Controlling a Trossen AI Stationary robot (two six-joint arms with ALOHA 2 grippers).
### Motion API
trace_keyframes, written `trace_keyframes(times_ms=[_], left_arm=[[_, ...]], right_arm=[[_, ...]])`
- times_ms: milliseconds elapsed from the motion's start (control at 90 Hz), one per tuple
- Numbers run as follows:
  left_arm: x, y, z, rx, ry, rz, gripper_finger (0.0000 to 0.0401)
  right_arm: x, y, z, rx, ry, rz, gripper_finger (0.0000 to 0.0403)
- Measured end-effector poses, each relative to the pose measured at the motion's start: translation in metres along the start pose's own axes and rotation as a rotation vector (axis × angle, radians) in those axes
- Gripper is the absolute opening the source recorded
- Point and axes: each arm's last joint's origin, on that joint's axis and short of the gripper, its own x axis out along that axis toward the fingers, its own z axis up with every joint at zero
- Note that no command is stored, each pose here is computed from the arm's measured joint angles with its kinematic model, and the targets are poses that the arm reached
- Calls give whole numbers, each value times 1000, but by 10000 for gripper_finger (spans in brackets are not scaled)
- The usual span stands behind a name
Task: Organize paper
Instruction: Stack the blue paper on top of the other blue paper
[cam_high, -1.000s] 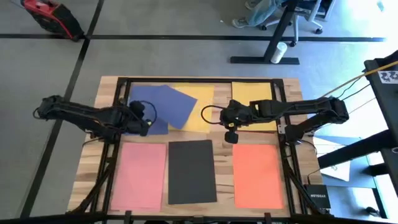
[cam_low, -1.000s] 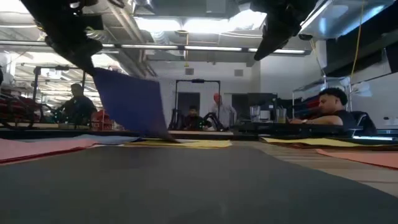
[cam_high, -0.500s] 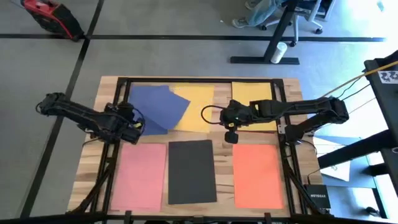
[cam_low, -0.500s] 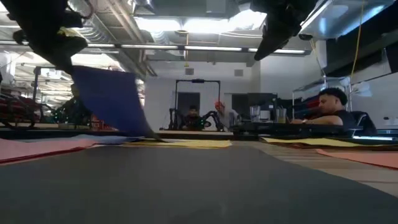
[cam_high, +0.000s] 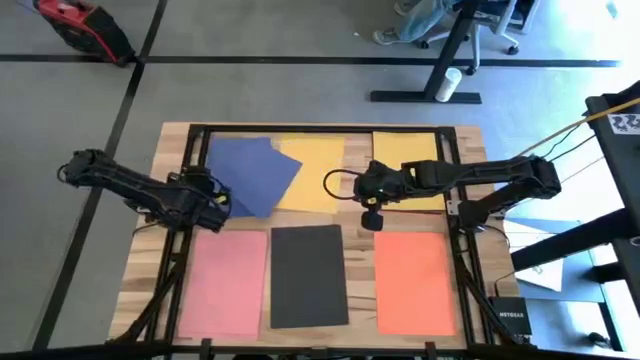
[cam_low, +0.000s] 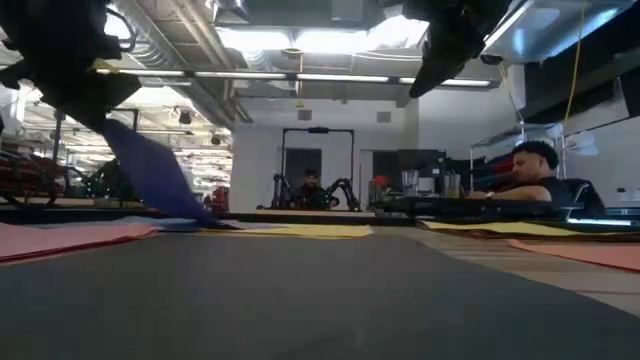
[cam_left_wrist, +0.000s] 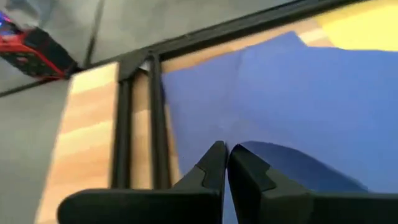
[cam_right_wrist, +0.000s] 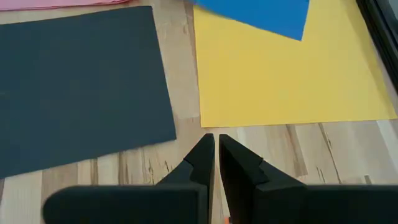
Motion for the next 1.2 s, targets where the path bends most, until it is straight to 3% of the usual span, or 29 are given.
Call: trace_keyframes(times_ms=[167, 544, 767, 1033, 1200], left_arm=[[-6, -6, -7, 30, 58, -82, 0], [-9, -12, -21, 100, 146, -129, 0], [-10, -19, -22, 145, 144, -184, 0], [-11, -23, -22, 179, 141, -223, 0], [-11, -24, -22, 191, 140, -233, 0]], right_arm=[[0, 0, 0, 0, 1, 0, 12], [17, 0, -16, 7, 28, -3, 12], [66, -5, -21, 41, -142, 0, 12], [143, -28, -29, 62, -134, -53, 1], [174, -41, -41, 86, -87, -80, 0]])
